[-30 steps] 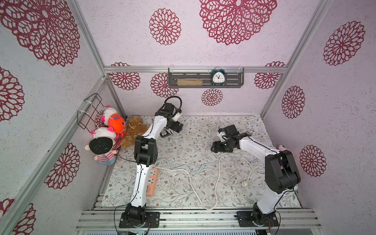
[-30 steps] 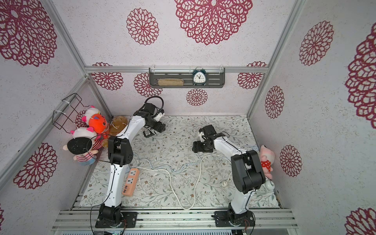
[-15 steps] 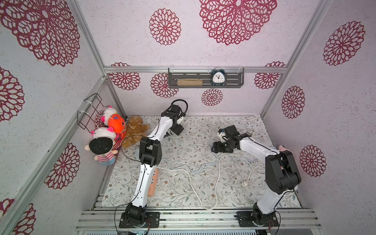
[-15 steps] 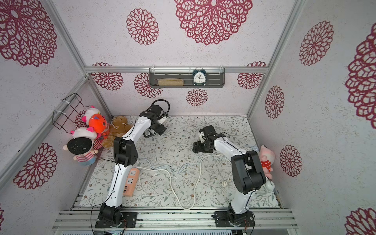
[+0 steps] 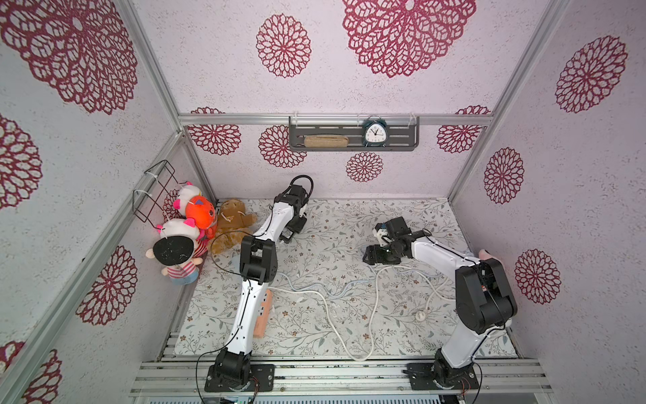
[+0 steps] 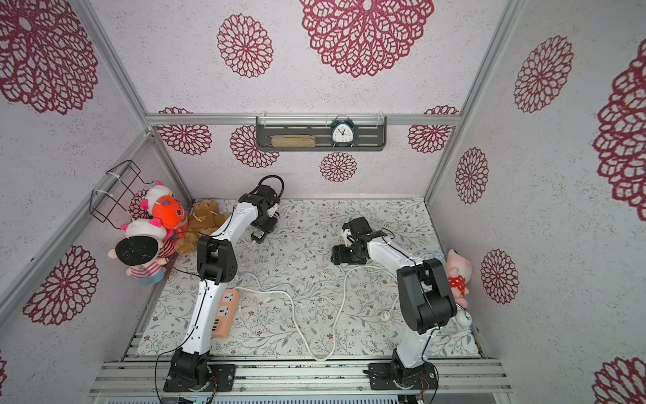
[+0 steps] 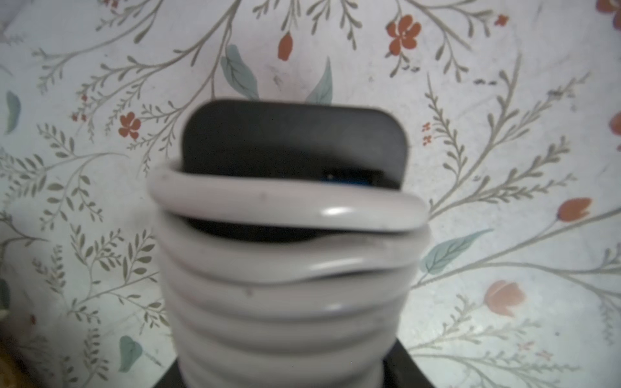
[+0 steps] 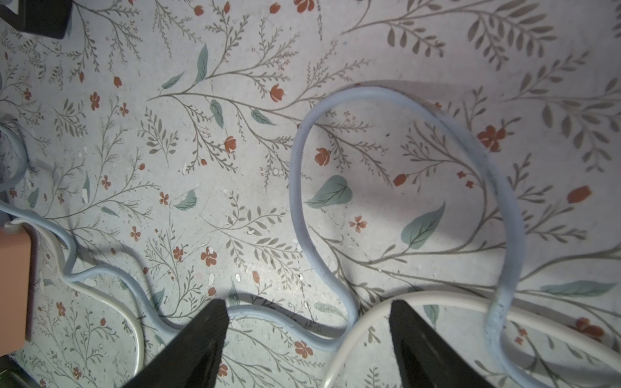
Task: Unwrap the cord wrapped around the power strip
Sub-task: Move the power strip to the center of the board, then pick up the power strip from the center of the board.
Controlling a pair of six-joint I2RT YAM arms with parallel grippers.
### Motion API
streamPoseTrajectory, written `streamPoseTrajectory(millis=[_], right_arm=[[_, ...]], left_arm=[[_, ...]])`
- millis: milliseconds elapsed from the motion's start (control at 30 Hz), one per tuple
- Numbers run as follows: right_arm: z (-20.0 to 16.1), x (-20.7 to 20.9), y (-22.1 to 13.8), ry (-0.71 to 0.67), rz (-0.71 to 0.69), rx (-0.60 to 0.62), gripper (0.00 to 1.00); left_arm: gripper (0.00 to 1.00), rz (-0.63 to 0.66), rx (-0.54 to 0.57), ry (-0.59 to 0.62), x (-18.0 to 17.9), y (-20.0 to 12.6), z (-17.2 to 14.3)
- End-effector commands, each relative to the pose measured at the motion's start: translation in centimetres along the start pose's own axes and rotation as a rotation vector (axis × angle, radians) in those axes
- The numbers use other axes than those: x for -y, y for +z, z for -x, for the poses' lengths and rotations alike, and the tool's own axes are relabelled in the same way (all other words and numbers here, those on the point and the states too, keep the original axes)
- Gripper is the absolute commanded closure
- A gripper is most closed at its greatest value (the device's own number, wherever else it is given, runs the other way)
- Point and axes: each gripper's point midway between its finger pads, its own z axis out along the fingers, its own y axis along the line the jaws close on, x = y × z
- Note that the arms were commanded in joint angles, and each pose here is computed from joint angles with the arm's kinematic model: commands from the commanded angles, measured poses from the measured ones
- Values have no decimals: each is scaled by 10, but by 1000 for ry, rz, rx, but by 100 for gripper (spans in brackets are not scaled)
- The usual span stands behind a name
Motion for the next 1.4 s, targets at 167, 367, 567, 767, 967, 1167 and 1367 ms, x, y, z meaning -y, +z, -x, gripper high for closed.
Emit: streamPoseTrajectory(millis=[167,367,567,767,967,1167,1367], right_arm=[[5,-10,-4,9,42,23,21],[3,-12,1,25,54,3,21],[-1,-11,2,29,52,-6,21],[-6,-8,2,28,40,-11,21],[-6,-8,2,27,41,-9,20],[-5,-10,0,12,45,7,20],[-5,-22,-3,-14,64,19,20]], left_arm=[[34,-222,-83,-551,3,-57,-25],[3,-263,-8,-548,32,-82,-20],[3,-141,4,-519,0,-79,-14],[3,44,-29,-464,-27,-47,-22],[3,32,-14,-474,-22,-28,-17],[8,-24,-22,-487,-12,-8,-14],[33,-79,-29,-569,-12,2,-18]])
